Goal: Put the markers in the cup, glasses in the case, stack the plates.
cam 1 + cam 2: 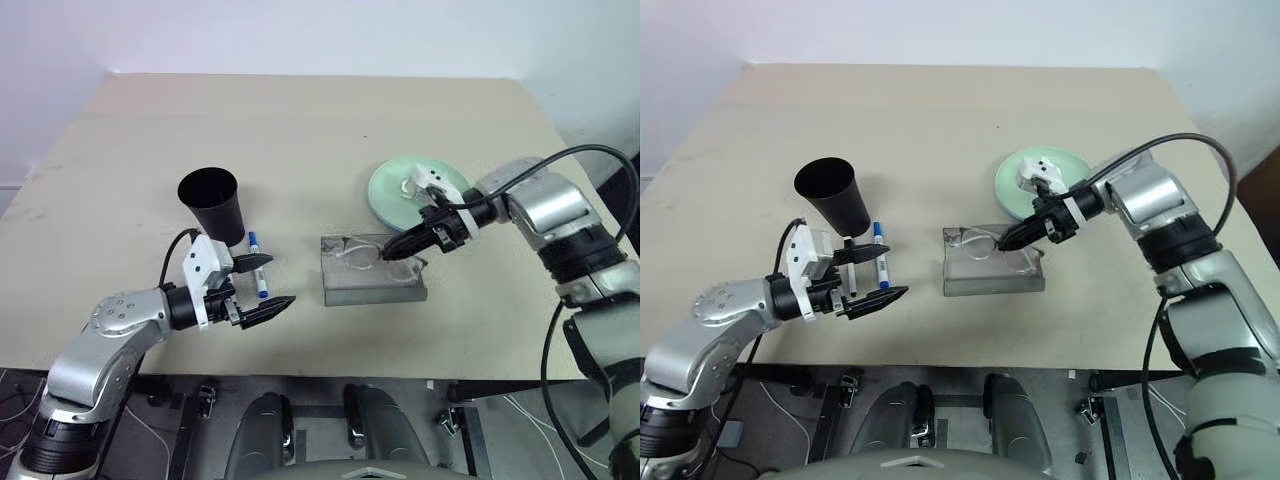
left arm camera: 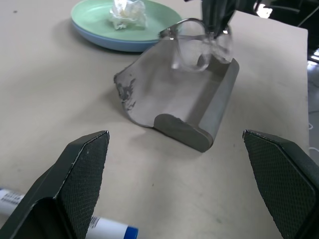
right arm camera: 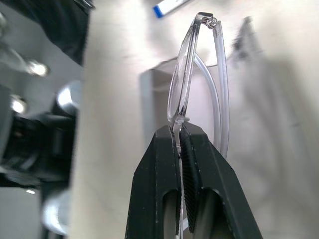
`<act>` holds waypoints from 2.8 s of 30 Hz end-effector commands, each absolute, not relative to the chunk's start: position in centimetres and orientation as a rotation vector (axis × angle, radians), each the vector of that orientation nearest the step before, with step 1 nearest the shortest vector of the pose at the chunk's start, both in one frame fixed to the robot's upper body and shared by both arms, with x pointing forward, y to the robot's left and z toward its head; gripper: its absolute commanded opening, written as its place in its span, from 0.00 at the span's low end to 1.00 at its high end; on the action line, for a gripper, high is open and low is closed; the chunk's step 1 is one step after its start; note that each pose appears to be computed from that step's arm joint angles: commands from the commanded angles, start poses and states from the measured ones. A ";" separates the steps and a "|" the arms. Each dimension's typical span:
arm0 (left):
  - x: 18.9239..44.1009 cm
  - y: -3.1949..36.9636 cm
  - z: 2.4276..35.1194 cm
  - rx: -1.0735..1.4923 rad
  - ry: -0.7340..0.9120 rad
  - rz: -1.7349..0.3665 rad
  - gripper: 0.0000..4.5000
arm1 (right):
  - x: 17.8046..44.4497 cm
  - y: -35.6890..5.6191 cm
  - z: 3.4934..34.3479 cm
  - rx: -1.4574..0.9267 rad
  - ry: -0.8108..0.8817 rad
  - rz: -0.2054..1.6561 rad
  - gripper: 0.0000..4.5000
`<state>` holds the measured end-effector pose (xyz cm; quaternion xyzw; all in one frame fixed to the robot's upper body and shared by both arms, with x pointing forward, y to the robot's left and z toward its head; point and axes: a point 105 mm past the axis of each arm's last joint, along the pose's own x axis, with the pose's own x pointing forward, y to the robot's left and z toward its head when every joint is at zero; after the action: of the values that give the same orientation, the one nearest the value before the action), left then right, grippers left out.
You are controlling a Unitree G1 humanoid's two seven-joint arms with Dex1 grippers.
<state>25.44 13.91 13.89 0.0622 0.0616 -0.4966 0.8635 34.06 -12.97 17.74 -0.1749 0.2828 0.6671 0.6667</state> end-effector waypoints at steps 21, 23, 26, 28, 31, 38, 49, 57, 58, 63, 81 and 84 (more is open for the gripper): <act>23.7 15.0 15.1 0.192 0.085 -1.015 1.00 | 33.0 -12.4 13.5 -0.597 0.820 1.669 0.00; 23.9 15.0 15.1 0.191 0.083 -1.014 1.00 | 33.1 -12.4 13.4 -0.606 0.828 1.666 0.00; 24.1 15.0 15.0 0.192 0.083 -1.013 1.00 | 32.8 -12.4 13.5 -0.591 0.848 1.673 0.00; 24.1 14.9 15.1 0.191 0.080 -1.013 1.00 | 32.6 -12.2 13.4 -0.578 0.856 1.677 0.00; 24.2 14.8 15.0 0.192 0.077 -1.013 1.00 | 32.7 -12.2 13.1 -0.567 0.873 1.669 0.00; 24.3 14.6 15.2 0.192 0.071 -1.017 1.00 | 32.2 -11.8 12.3 -0.542 0.886 1.691 0.00; 24.3 14.3 15.3 0.188 0.071 -1.022 1.00 | 33.0 -11.5 13.2 -0.519 0.833 1.661 0.59; 24.4 14.4 15.2 0.183 0.076 -1.027 1.00 | 33.5 -11.2 15.0 -0.482 0.773 1.641 0.72; 24.4 14.4 15.2 0.182 0.076 -1.027 1.00 | 33.5 -11.1 15.4 -0.475 0.758 1.642 0.72; 24.4 14.4 15.3 0.179 0.077 -1.028 1.00 | 33.5 -10.6 18.3 -0.389 0.652 1.651 0.72; 25.1 14.6 16.2 0.186 0.067 -1.024 1.00 | 39.7 -11.4 18.2 -0.220 0.438 1.257 0.00; 25.3 14.7 16.3 0.191 0.066 -1.026 1.00 | 39.7 -11.7 16.8 -0.303 0.456 1.256 0.00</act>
<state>25.29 14.55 15.57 0.0828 0.0414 -0.4877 0.8681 39.47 -11.38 16.49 -0.1069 0.2289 0.5807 0.7740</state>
